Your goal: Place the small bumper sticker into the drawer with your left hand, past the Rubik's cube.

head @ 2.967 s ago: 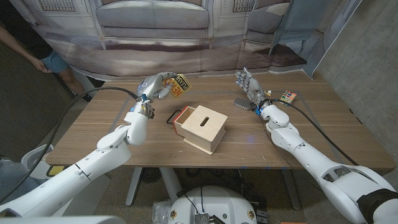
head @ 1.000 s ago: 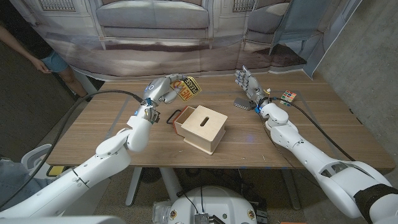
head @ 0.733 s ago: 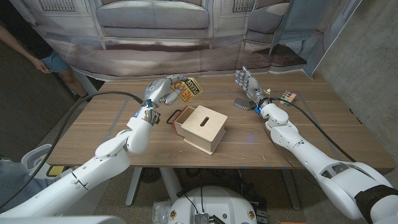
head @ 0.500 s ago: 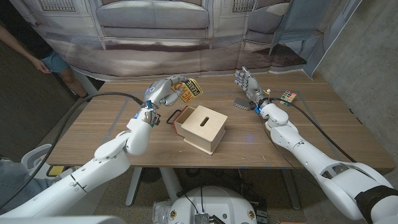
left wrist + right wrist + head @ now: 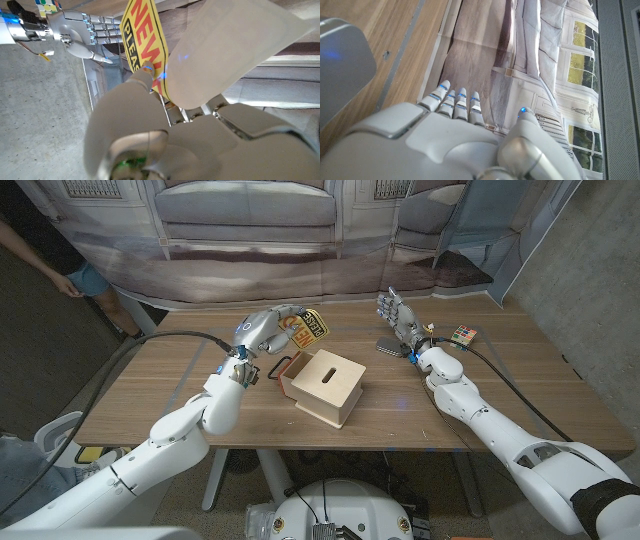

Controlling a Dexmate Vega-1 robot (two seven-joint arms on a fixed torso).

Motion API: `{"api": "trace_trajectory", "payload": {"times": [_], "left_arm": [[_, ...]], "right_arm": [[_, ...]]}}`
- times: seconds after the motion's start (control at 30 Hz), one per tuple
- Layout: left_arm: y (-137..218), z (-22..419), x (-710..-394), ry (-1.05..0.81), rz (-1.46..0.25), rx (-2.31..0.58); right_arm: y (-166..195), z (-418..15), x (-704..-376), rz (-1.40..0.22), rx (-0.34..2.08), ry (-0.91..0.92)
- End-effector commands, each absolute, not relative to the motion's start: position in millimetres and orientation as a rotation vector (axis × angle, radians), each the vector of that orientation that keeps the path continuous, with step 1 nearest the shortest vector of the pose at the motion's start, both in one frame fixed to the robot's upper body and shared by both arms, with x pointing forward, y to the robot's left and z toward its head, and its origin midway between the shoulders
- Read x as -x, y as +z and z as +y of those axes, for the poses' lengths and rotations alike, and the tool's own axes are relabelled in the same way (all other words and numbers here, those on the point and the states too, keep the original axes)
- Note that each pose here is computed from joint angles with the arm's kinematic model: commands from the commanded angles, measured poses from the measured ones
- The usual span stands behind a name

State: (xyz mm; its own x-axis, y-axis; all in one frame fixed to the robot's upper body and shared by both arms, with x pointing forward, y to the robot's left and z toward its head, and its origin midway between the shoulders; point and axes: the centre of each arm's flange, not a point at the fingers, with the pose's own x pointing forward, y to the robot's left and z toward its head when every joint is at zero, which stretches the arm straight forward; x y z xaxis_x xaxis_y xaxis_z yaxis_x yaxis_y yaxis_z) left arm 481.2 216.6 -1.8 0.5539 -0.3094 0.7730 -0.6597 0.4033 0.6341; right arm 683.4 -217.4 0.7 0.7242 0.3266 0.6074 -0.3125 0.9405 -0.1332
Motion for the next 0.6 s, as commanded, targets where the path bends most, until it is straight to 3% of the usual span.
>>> {"api": "trace_trajectory", "payload": {"times": [0.03, 0.6], "left_arm": [[-8.6, 206.4, -479.7, 0.242, -1.022, -1.199], [-11.2, 195.3, -477.7, 0.162, -1.015, -1.21]], "right_arm": [[3.8, -215.9, -686.4, -0.683, 0.024, 0.361], [5.7, -216.1, -689.2, -0.681, 0.021, 0.365]]}}
